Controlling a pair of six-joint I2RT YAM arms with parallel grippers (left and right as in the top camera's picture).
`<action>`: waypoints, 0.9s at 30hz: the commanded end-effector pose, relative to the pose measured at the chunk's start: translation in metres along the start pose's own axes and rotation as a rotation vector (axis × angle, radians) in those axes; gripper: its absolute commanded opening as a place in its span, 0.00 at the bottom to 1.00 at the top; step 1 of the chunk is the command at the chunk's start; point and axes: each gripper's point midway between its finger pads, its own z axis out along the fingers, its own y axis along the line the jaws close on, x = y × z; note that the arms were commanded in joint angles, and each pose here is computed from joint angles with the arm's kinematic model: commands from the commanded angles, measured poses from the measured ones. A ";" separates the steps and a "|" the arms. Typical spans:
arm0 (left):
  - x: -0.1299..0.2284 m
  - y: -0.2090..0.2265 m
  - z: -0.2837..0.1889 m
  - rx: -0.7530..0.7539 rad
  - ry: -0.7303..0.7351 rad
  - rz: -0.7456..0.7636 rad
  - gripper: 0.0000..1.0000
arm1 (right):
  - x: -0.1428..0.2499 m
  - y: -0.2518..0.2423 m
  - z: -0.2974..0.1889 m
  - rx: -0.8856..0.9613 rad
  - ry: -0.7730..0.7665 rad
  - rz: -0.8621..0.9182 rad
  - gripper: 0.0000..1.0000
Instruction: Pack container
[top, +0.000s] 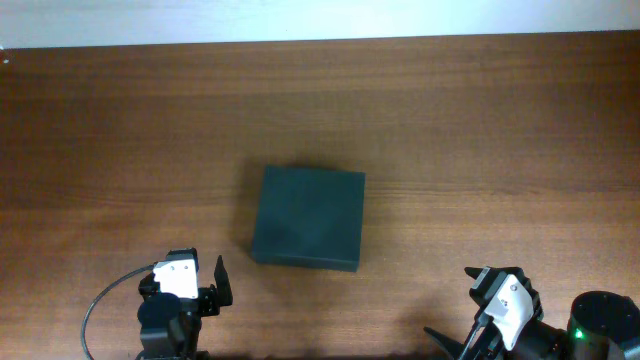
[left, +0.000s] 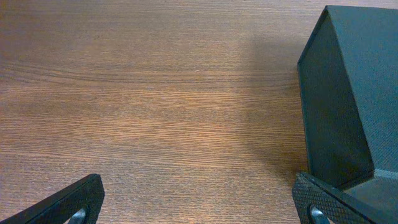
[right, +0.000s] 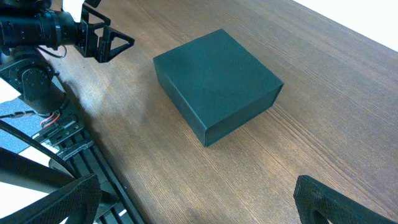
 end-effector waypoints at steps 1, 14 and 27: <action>0.000 0.001 0.001 -0.005 -0.009 -0.016 0.99 | -0.002 0.003 -0.001 -0.015 -0.012 -0.004 0.99; 0.000 0.001 0.001 -0.005 -0.009 -0.016 0.99 | 0.012 -0.051 0.007 0.304 -0.085 -0.018 0.99; 0.000 0.001 0.001 -0.005 -0.009 -0.016 0.99 | 0.099 -0.105 0.077 0.466 -0.124 0.241 0.99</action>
